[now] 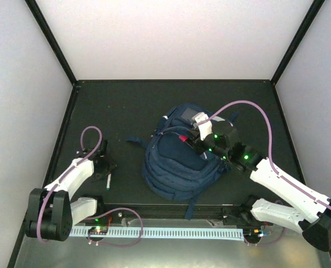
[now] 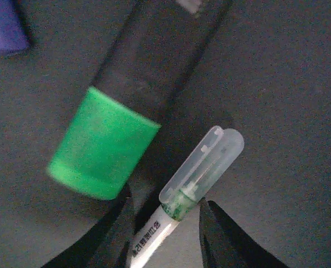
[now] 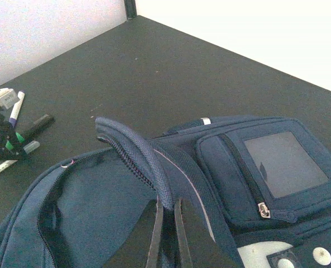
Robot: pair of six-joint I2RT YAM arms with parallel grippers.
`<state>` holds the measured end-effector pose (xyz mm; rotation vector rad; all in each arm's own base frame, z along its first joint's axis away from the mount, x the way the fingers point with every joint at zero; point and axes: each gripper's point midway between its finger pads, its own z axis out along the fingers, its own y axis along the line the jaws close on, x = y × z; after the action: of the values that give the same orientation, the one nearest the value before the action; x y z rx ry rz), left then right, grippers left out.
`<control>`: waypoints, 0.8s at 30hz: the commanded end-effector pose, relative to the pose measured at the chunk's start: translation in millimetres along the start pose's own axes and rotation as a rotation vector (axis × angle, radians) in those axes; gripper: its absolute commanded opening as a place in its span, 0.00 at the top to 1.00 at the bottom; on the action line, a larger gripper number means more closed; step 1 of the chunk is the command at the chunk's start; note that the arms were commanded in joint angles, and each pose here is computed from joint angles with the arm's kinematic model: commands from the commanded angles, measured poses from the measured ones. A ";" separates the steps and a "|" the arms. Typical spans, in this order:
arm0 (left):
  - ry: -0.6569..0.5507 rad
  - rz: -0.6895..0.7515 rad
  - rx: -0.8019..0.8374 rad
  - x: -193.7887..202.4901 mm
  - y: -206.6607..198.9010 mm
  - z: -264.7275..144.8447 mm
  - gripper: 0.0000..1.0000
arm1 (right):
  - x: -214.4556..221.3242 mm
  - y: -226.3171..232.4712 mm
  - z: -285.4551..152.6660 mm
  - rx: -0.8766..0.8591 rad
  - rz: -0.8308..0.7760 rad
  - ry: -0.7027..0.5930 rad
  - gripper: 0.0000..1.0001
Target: Pack the student bag
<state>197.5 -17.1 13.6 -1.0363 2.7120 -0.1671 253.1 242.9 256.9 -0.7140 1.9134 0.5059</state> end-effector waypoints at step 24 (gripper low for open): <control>0.004 0.111 0.764 11.0 -117.4 -119.7 0.93 | -43.4 -6.9 -15.7 0.032 0.017 -0.156 0.98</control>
<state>231.2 -68.4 78.1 -0.8108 2.5117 -0.6877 252.7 242.3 258.4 -0.7091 1.9105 0.5085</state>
